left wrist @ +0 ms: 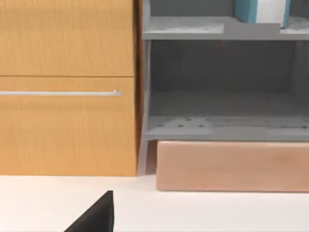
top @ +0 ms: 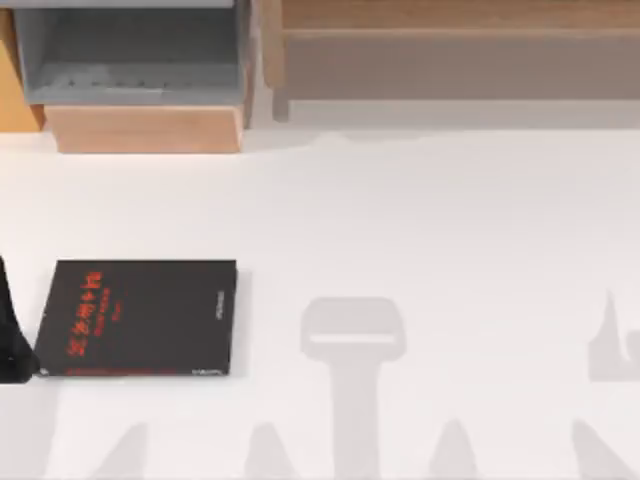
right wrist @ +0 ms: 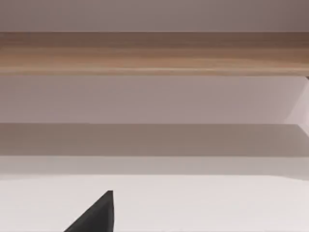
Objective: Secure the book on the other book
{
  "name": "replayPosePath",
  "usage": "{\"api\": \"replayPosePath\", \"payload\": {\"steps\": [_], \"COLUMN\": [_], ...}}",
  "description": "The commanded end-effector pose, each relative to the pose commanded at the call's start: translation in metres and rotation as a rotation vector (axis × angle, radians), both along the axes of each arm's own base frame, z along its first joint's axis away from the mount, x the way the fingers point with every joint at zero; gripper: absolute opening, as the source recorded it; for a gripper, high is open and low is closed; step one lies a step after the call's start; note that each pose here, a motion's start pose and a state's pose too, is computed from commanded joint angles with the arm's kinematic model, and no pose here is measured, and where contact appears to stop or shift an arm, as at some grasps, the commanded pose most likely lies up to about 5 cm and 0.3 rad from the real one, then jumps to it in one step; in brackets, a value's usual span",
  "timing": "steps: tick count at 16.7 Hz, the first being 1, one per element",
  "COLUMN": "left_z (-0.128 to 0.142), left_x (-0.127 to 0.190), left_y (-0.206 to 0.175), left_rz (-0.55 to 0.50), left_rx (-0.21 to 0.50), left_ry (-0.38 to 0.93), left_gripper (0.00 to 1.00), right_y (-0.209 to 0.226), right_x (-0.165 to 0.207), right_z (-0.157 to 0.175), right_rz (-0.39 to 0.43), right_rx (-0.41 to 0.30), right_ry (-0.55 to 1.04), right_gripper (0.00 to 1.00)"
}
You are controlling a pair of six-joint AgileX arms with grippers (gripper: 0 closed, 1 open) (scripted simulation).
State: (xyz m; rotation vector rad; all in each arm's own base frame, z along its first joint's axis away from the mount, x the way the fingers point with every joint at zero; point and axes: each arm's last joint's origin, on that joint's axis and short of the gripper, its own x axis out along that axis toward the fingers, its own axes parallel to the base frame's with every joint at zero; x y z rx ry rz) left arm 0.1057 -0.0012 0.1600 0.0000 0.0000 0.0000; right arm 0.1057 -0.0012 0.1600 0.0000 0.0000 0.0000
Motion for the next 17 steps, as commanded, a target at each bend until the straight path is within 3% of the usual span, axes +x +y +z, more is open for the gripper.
{"api": "replayPosePath", "payload": {"steps": [5, 10, 14, 17], "left_z": [0.017, 0.090, 0.145, 0.152], "left_x": [0.001, 0.021, 0.087, 0.162], "left_y": [0.000, -0.004, -0.014, -0.030], "left_rz": [0.004, 0.014, 0.017, 0.016], "left_rx": [-0.003, -0.023, -0.039, -0.040], "left_ry": [-0.024, -0.098, -0.089, -0.035], "left_gripper": [1.00, 1.00, 1.00, 1.00], "right_y": [0.000, 0.000, 0.000, 0.000], "right_x": [0.000, 0.000, 0.000, 0.000], "right_z": [0.000, 0.000, 0.000, 0.000], "right_rz": [0.000, 0.000, 0.000, 0.000], "right_rx": [0.000, 0.000, 0.000, 0.000], "right_ry": [0.000, 0.000, 0.000, 0.000], "right_gripper": [1.00, 1.00, 1.00, 1.00]}}
